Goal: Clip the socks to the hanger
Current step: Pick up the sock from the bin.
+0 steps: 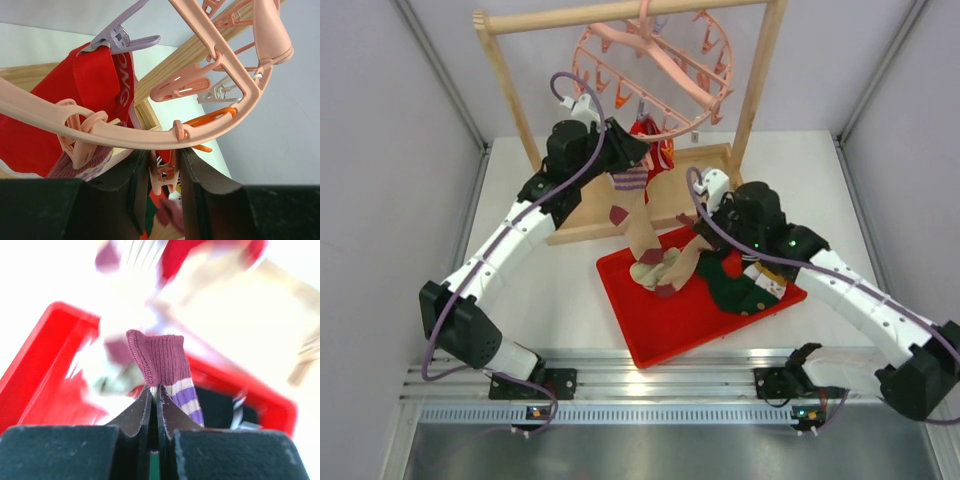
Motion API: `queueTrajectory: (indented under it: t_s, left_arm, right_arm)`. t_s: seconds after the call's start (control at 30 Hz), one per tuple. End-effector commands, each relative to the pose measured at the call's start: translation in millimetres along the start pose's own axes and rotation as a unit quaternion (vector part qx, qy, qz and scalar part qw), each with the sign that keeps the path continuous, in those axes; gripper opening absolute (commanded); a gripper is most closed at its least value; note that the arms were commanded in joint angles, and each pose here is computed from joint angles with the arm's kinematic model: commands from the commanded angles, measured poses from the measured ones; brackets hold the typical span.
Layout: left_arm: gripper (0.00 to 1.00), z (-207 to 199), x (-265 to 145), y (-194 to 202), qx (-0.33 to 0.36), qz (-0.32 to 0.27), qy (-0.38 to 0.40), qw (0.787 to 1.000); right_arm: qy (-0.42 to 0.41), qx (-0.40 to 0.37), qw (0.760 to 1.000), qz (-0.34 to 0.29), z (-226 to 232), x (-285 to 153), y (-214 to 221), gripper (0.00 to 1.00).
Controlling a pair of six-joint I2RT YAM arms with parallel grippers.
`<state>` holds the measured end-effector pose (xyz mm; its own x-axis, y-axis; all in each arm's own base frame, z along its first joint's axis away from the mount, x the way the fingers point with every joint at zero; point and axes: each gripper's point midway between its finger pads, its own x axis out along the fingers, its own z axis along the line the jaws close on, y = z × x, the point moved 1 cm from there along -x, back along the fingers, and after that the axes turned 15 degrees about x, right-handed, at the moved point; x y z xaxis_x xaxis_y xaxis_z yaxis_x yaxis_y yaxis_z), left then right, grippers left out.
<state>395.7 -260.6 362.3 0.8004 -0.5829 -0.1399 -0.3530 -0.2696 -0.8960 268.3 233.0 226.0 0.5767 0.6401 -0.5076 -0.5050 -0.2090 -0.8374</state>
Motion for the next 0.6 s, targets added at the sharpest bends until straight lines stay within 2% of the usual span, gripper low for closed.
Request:
queueTrajectory:
  t_s: [0.0,0.17,0.4,0.43,0.57]
  left_arm:
    - [0.0,-10.4,-10.4,-10.3,-0.019,-0.013,0.027,0.999]
    - [0.0,-18.1,-12.9,-10.8,-0.045,-0.016,0.054,0.997]
    - [0.0,-25.7,-15.3,-13.3,-0.076,-0.021,0.084,0.993]
    - [0.0,-25.1,-15.0,-11.7,-0.079,-0.02,0.086,0.993]
    - [0.0,-24.7,-13.3,-10.5,-0.085,-0.016,0.086,0.993]
  right_arm:
    - [0.065,-0.03,0.988,-0.134,-21.2,-15.3,-55.6,0.0]
    - [0.14,-0.067,0.96,-0.231,-44.2,-31.7,-86.3,0.0]
    - [0.159,-0.134,0.921,-0.33,-46.4,-31.2,-112.2,0.0]
    - [0.162,-0.146,0.909,-0.356,-43.9,-33.1,-118.9,0.0]
    - [0.173,-0.168,0.89,-0.387,-38.5,-31.8,-127.8,0.0]
